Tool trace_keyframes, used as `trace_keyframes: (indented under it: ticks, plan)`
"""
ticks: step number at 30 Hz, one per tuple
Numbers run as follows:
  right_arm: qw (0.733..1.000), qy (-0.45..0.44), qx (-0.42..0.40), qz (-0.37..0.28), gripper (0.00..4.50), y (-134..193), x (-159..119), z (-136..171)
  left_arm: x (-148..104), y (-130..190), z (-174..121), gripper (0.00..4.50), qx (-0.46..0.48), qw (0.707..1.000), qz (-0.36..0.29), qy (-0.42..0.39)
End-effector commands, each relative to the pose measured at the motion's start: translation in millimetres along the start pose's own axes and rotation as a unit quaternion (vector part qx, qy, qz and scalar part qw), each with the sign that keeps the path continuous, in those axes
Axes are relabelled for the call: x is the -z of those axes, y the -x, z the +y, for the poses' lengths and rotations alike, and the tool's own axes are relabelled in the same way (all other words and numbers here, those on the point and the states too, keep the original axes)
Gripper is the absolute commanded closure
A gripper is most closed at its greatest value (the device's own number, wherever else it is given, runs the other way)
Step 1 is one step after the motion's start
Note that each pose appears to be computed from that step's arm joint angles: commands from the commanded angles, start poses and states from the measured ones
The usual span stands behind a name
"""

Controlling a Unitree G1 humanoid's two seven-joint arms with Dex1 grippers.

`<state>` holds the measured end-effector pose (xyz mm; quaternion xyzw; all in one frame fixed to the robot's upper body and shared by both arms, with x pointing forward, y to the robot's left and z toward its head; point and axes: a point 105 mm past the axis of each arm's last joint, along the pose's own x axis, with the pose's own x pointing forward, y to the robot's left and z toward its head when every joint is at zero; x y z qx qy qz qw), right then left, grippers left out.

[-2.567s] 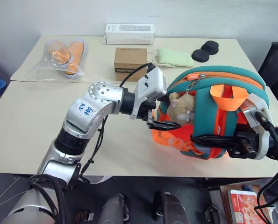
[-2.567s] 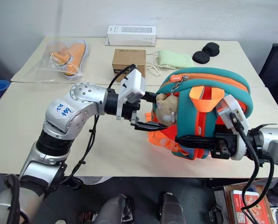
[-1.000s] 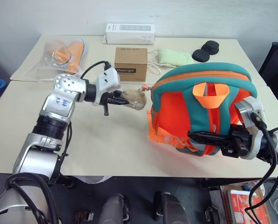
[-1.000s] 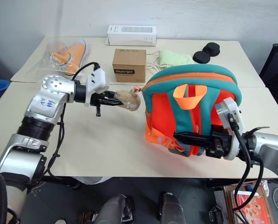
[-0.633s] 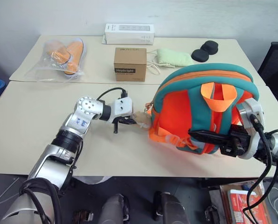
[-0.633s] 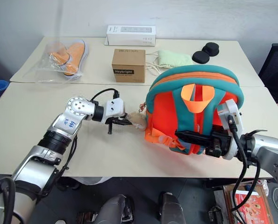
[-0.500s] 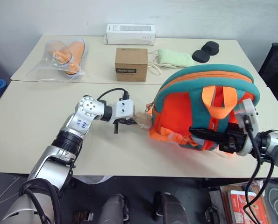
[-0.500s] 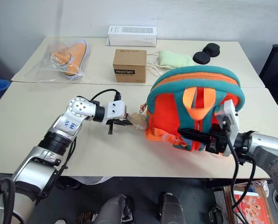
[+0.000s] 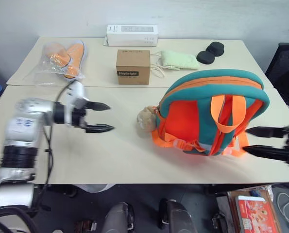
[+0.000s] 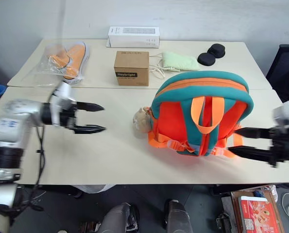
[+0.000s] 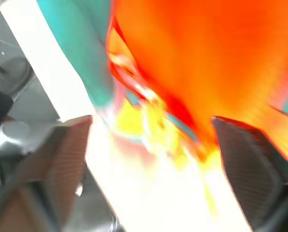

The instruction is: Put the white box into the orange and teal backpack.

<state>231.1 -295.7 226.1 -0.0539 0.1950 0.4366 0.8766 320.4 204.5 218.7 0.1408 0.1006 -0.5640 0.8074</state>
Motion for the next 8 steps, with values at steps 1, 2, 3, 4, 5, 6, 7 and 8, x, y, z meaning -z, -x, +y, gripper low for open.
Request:
trace_keyframes:
  ticks: [1, 2, 3, 4, 5, 6, 7, 8]
  plan:
    - [0.999, -0.003, 0.049, -0.019, 0.07, 44, -18, -14, -18, 37, -12, 0.00, -0.020, 1.000, -0.002, -0.016]
    - [0.998, -0.004, 0.058, -0.023, 0.07, 50, -18, -17, -21, 42, -14, 0.00, -0.030, 0.999, -0.004, -0.021]
    - [0.997, -0.006, 0.073, -0.028, 0.07, 54, -19, -21, -25, 47, -16, 0.00, -0.040, 0.999, -0.015, -0.023]
    - [0.996, -0.007, 0.083, -0.031, 0.07, 57, -19, -24, -29, 49, -17, 0.00, -0.046, 0.998, -0.025, -0.025]
    - [0.996, -0.005, 0.088, -0.032, 0.07, 58, -18, -26, -32, 50, -19, 0.00, -0.050, 0.998, -0.034, -0.029]
    - [0.996, -0.002, 0.089, -0.033, 0.07, 59, -17, -26, -35, 50, -22, 0.00, -0.053, 0.997, -0.044, -0.031]
    - [0.996, -0.003, 0.085, -0.039, 0.07, 58, -16, -25, -36, 49, -24, 0.00, -0.057, 0.997, -0.051, -0.031]
    - [0.996, -0.006, 0.082, -0.045, 0.07, 57, -16, -24, -38, 47, -26, 0.00, -0.060, 0.996, -0.057, -0.031]
